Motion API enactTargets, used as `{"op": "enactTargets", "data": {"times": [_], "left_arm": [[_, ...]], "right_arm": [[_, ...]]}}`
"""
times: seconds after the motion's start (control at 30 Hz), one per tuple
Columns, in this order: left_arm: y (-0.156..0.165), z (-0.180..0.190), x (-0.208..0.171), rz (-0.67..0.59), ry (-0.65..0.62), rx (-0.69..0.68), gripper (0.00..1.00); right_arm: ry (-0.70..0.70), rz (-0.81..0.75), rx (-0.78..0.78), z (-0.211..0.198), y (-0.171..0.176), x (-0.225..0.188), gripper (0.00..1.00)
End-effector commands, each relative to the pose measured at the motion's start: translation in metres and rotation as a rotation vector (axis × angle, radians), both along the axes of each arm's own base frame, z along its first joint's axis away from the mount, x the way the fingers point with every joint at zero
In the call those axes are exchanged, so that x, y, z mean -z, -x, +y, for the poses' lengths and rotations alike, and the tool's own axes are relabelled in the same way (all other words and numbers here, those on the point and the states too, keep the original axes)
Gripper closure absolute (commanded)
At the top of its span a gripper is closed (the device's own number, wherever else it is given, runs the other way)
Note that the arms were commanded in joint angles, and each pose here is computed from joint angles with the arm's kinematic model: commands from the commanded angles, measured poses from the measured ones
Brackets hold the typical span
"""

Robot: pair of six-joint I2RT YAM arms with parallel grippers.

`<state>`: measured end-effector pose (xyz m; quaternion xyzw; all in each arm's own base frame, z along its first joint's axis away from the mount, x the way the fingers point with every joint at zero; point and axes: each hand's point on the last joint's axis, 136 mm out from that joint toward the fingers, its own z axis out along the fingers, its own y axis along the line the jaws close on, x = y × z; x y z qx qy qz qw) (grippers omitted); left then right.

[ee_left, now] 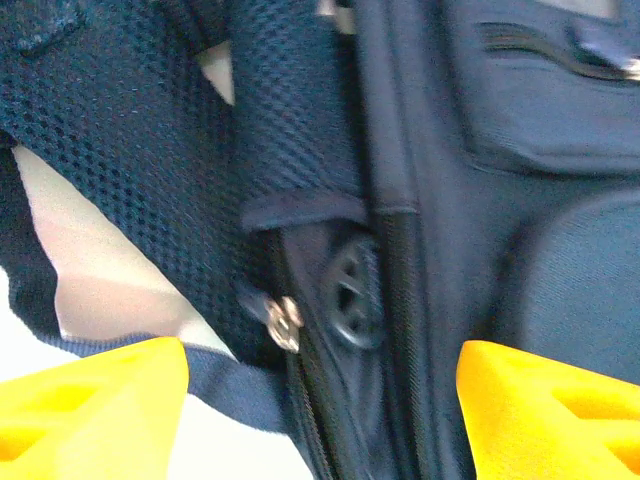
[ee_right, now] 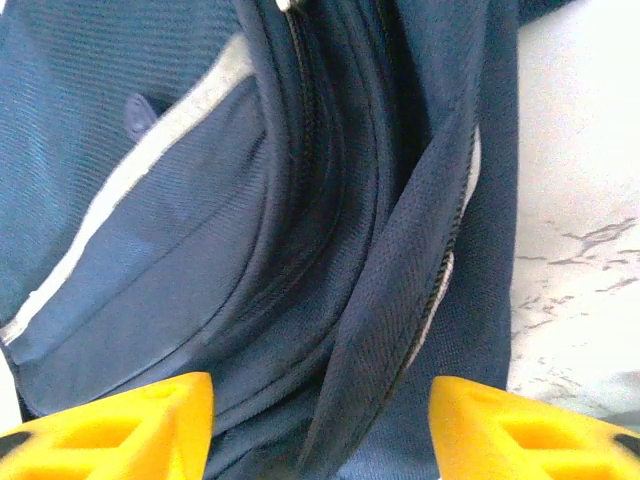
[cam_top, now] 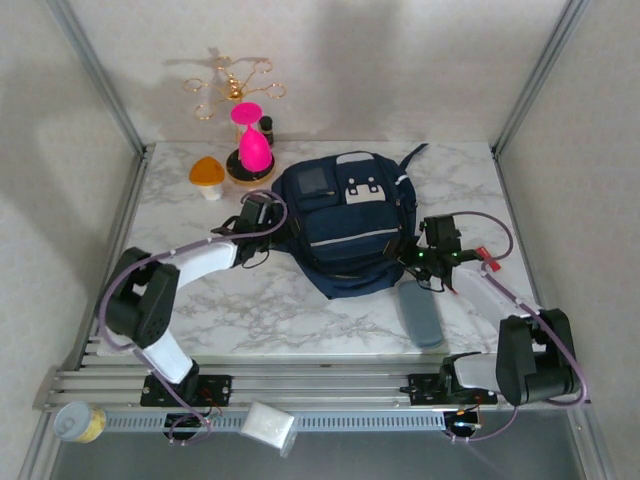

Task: Pack the student bag
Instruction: Rotate the student bag at the center of the table.

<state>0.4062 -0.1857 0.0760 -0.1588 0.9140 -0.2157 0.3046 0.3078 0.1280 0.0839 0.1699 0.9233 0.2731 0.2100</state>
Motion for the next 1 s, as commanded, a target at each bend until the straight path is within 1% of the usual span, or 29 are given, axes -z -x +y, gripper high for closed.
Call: {"op": "enactTargets", "data": {"times": [0.0, 0.07, 0.1, 0.13, 0.17, 0.23, 0.3, 0.33, 0.43, 0.53, 0.63, 0.73, 0.87, 0.97], "left_arm": [[-0.036, -0.011, -0.017, -0.071, 0.082, -0.006, 0.30], [-0.044, -0.016, -0.007, -0.048, 0.089, -0.002, 0.34], [-0.045, -0.018, 0.000, -0.033, 0.092, -0.007, 0.38], [-0.045, -0.020, 0.006, -0.024, 0.100, -0.012, 0.46], [-0.045, -0.021, 0.011, -0.021, 0.111, -0.014, 0.51], [-0.043, -0.025, 0.017, -0.014, 0.136, -0.011, 0.61], [-0.039, -0.030, 0.017, -0.010, 0.155, 0.007, 0.68], [-0.036, -0.035, 0.016, -0.010, 0.164, 0.024, 0.73], [-0.020, -0.052, 0.008, -0.018, 0.161, 0.071, 0.80], [-0.001, -0.061, 0.004, -0.025, 0.148, 0.077, 0.88], [0.019, -0.066, 0.003, -0.014, 0.153, 0.083, 0.90], [0.041, -0.055, 0.001, -0.012, 0.111, 0.038, 0.93], [0.070, -0.063, 0.000, 0.002, 0.177, 0.034, 0.91], [0.084, -0.070, -0.007, -0.015, 0.224, 0.030, 0.89]], "right_arm": [[-0.049, -0.040, -0.024, 0.011, -0.014, 0.000, 0.47], [-0.045, -0.052, -0.021, 0.009, -0.024, 0.002, 0.53], [-0.040, -0.054, -0.013, 0.007, -0.030, 0.003, 0.56], [-0.039, -0.061, -0.015, 0.007, -0.037, 0.002, 0.57], [-0.032, -0.065, -0.015, 0.006, -0.042, 0.003, 0.59], [-0.011, -0.080, 0.001, 0.000, -0.056, 0.002, 0.62], [-0.019, -0.082, 0.014, -0.005, -0.070, 0.003, 0.63], [-0.024, -0.080, 0.021, -0.008, -0.077, 0.004, 0.64], [0.002, -0.090, 0.056, -0.022, -0.099, 0.002, 0.65], [0.019, -0.100, 0.077, -0.035, -0.116, -0.002, 0.64], [0.028, -0.107, 0.071, -0.039, -0.129, -0.002, 0.63], [0.012, -0.110, 0.028, -0.031, -0.142, 0.001, 0.62], [-0.061, -0.119, -0.041, -0.011, -0.156, 0.002, 0.60], [-0.033, -0.125, -0.079, -0.001, -0.170, 0.002, 0.55]]}}
